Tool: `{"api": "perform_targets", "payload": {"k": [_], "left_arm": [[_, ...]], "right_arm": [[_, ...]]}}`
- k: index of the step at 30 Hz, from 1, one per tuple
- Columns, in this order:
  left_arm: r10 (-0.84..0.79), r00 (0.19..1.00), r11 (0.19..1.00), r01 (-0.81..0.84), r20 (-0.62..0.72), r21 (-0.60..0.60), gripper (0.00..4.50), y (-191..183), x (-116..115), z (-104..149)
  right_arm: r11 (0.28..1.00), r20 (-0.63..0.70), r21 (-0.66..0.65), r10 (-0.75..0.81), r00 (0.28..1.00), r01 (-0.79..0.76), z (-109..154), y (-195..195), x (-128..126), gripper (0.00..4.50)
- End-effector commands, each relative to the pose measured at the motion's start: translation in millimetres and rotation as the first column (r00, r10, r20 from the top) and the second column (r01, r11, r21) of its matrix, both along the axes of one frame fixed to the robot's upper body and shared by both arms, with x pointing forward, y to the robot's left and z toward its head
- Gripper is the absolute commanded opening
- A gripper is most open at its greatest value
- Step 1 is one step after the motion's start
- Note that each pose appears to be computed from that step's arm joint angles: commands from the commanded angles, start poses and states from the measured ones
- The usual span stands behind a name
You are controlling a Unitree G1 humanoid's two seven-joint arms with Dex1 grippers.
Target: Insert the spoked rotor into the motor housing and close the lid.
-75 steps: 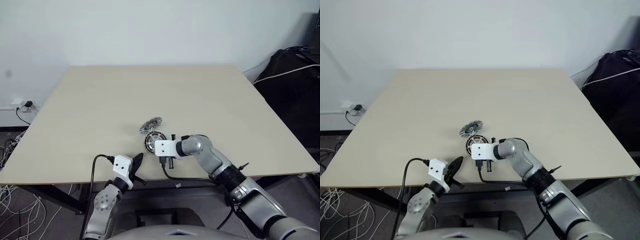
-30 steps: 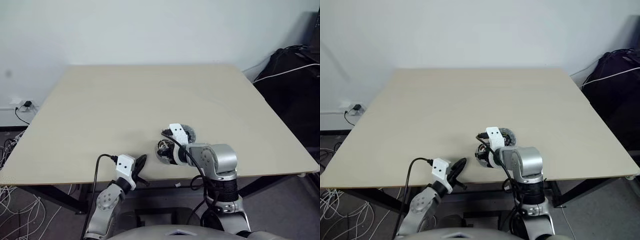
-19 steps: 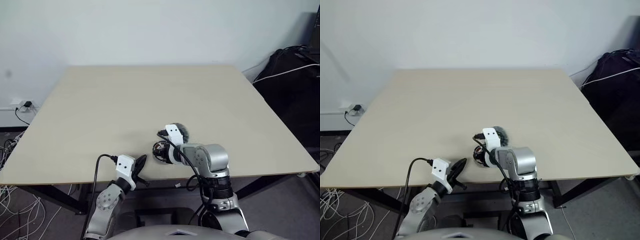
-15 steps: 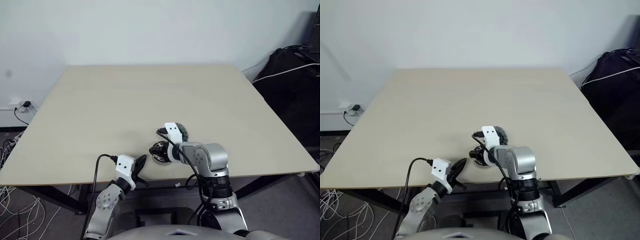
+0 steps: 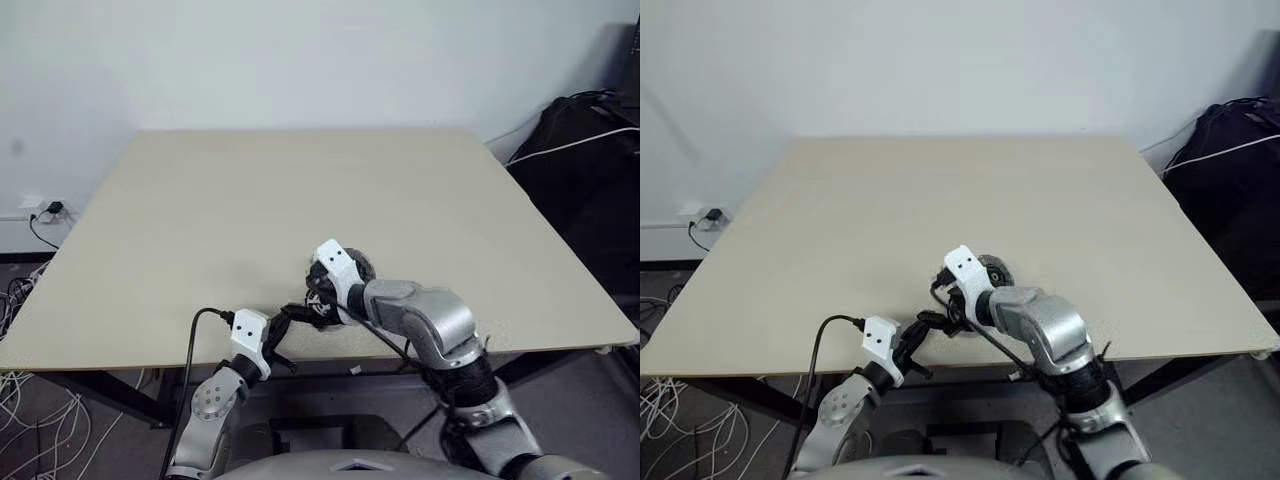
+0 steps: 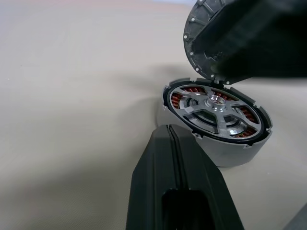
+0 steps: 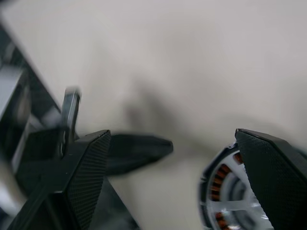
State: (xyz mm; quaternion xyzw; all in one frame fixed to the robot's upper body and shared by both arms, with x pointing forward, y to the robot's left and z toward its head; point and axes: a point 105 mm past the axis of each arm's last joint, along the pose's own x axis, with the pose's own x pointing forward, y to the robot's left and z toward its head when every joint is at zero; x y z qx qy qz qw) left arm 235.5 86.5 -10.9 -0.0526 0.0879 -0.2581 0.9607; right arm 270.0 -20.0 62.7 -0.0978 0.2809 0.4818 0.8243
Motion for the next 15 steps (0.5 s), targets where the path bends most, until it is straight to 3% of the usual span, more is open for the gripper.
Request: {"api": "perform_targets", "payload": {"k": [1,5,15], "left_arm": [[-0.004,0.999,1.000,0.004,0.035,-0.007,0.00,-1,4,7],[-0.007,0.999,1.000,0.007,0.035,-0.007,0.00,-1,5,7],[-0.001,0.999,1.000,0.001,0.036,-0.006,0.00,-1,5,8]], "right_arm": [[0.978,0.217,-0.094,0.201,0.955,-0.185,10,6,-3,4.47],[0.940,0.282,-0.208,0.322,0.904,-0.270,1,-4,-1,4.47],[0.818,0.267,-0.410,0.532,0.804,-0.404,-12,-26,0,4.47]]}}
